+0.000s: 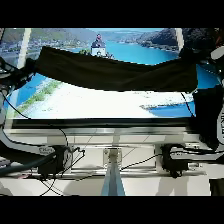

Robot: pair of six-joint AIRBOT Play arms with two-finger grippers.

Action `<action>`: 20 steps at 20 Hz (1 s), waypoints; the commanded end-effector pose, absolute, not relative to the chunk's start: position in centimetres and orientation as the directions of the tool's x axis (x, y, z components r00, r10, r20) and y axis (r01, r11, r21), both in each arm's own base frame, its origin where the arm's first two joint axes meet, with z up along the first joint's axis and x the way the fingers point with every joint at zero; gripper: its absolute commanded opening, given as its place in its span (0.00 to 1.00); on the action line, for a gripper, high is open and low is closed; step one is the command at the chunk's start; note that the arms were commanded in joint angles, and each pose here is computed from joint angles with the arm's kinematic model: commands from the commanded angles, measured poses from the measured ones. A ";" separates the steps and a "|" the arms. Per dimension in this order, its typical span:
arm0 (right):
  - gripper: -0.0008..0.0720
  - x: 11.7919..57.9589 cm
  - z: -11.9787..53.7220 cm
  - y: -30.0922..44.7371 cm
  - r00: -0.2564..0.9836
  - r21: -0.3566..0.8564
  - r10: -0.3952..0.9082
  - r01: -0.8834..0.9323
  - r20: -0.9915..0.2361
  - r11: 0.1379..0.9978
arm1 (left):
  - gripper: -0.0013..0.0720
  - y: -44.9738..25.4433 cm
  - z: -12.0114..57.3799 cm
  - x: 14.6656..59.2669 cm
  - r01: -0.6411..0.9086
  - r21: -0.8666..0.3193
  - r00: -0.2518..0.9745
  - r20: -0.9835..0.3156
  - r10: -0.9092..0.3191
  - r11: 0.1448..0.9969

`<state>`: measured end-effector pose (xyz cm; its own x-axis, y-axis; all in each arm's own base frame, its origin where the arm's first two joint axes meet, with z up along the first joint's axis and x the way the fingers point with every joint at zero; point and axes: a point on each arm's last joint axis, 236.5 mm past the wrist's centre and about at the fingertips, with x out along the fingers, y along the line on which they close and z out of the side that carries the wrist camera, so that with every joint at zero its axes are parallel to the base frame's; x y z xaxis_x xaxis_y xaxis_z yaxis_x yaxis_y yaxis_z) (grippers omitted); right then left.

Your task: Fold the clothes and pants, and hang the long-sleeved shirts on hangers.

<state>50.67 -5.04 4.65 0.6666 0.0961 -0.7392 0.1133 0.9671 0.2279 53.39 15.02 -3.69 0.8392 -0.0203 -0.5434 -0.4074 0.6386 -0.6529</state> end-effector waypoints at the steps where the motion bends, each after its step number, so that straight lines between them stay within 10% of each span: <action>1: 0.05 52.3 5.9 -0.1 0.711 0.259 0.141 0.060 -0.689 0.964 | 0.03 15.5 1.8 53.2 -0.318 -0.521 0.866 -0.500 0.019 0.792; 11: 0.04 51.6 6.0 25.5 0.553 0.465 0.502 -0.219 -0.665 0.858 | 0.03 4.1 22.9 44.0 0.140 -0.332 0.925 -0.294 -0.243 0.933; 20: 0.04 33.7 5.9 52.2 0.159 0.653 0.798 -0.495 -0.581 0.574 | 0.04 -1.4 28.3 37.3 0.220 -0.457 0.899 -0.249 -0.361 0.862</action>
